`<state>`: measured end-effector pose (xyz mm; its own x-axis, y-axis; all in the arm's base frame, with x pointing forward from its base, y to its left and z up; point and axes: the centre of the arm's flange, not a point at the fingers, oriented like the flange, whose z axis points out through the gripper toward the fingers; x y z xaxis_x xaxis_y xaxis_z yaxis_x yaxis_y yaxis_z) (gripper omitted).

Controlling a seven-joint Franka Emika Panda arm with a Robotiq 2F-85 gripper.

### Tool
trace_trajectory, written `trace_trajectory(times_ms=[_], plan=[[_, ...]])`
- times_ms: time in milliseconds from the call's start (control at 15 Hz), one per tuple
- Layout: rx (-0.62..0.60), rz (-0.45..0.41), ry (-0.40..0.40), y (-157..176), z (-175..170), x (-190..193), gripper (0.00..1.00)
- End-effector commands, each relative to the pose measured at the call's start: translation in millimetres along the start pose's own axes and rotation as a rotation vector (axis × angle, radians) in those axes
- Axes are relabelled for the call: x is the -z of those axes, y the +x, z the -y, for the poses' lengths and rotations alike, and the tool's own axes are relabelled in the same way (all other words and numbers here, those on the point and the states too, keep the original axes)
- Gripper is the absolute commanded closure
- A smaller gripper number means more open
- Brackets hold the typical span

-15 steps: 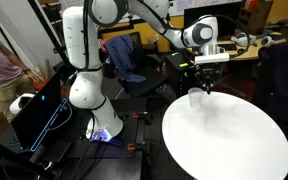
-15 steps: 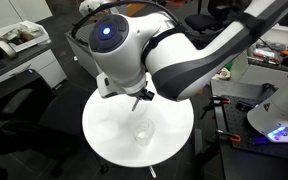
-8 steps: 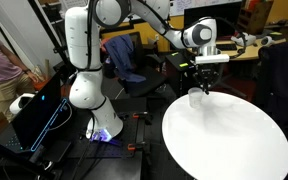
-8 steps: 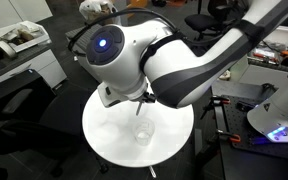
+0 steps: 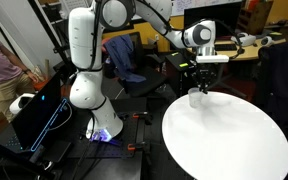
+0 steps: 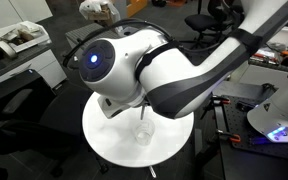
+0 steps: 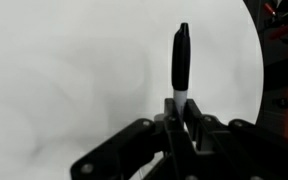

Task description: Place the marker in the cup

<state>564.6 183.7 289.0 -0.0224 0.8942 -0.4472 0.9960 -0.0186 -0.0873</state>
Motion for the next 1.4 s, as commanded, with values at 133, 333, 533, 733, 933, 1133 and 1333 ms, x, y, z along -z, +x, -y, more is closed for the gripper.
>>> trace_trajectory(times_ms=[133, 333, 533, 733, 933, 1133, 1333], plan=[[0.096, 0.034, 0.059, 22, -11, 6, 0.97], [0.141, 0.046, 0.074, 37, -11, 4, 0.97], [0.148, 0.063, 0.087, 51, -11, 0, 0.97], [0.115, 0.1, 0.09, 59, -10, -4, 0.97], [0.106, 0.123, 0.115, 65, -6, -6, 0.97], [0.066, 0.188, 0.147, 72, -2, -9, 0.97], [0.033, 0.266, 0.173, 80, 1, -10, 0.97]])
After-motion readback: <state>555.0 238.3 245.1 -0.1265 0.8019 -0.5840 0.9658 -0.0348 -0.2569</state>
